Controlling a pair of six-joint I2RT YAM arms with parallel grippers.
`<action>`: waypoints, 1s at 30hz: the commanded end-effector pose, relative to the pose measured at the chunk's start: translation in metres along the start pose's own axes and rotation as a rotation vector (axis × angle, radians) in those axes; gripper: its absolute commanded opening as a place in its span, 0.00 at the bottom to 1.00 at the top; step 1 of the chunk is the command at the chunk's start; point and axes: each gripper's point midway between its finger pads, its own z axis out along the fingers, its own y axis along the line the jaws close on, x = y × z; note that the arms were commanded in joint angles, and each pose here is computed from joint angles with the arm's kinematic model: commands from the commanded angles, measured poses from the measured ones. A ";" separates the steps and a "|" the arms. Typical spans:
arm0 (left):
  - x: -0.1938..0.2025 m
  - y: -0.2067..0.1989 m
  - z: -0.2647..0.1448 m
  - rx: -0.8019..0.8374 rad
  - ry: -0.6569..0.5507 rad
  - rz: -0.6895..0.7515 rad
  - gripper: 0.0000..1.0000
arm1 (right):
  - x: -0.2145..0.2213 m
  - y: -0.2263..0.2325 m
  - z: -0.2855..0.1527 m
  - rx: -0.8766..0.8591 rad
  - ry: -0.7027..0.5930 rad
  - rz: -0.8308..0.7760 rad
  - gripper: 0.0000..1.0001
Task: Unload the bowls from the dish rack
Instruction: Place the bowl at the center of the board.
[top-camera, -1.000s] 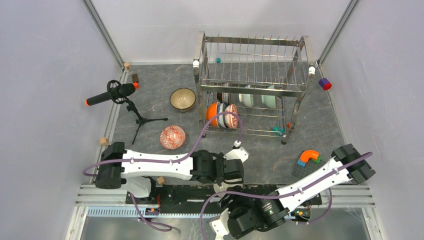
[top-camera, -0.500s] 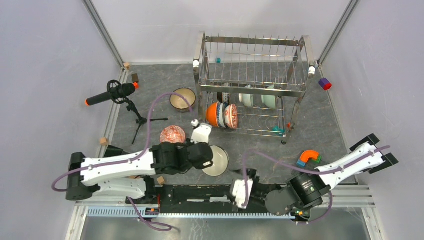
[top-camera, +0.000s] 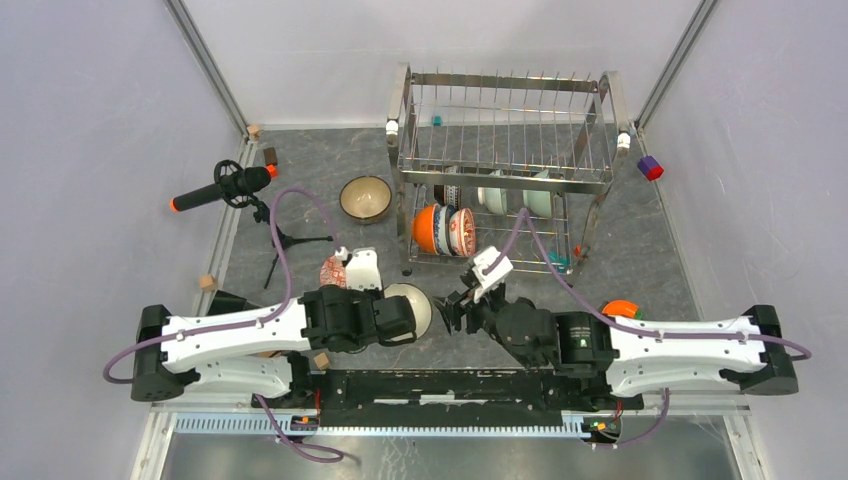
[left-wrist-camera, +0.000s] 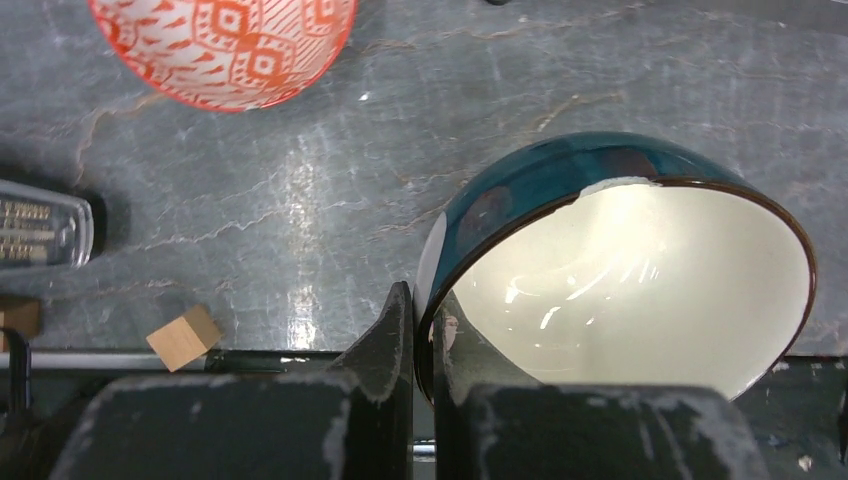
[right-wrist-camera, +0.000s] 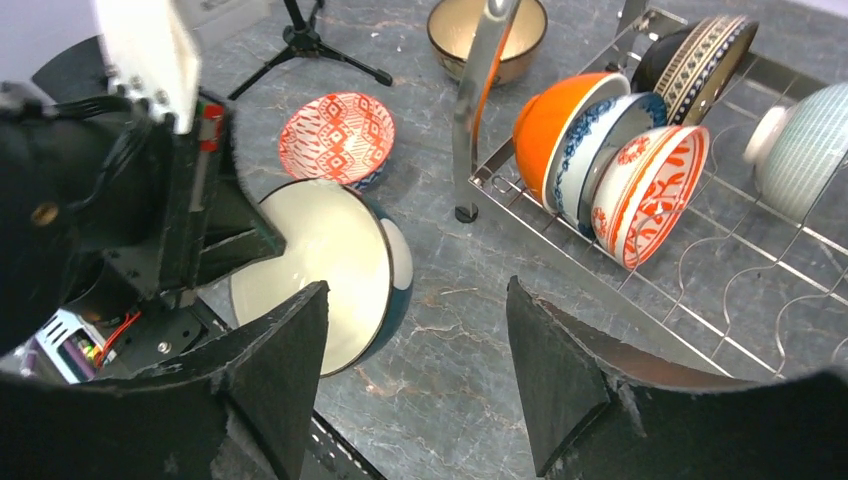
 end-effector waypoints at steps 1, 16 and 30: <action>-0.016 -0.001 -0.004 -0.037 -0.064 -0.245 0.02 | 0.011 0.005 0.018 -0.026 0.028 0.130 0.69; -0.002 -0.004 0.000 -0.002 -0.013 -0.302 0.02 | 0.059 0.017 0.065 -0.038 0.190 0.082 0.65; -0.003 -0.007 0.001 -0.008 -0.015 -0.267 0.02 | 0.077 0.014 0.087 0.011 0.279 0.022 0.41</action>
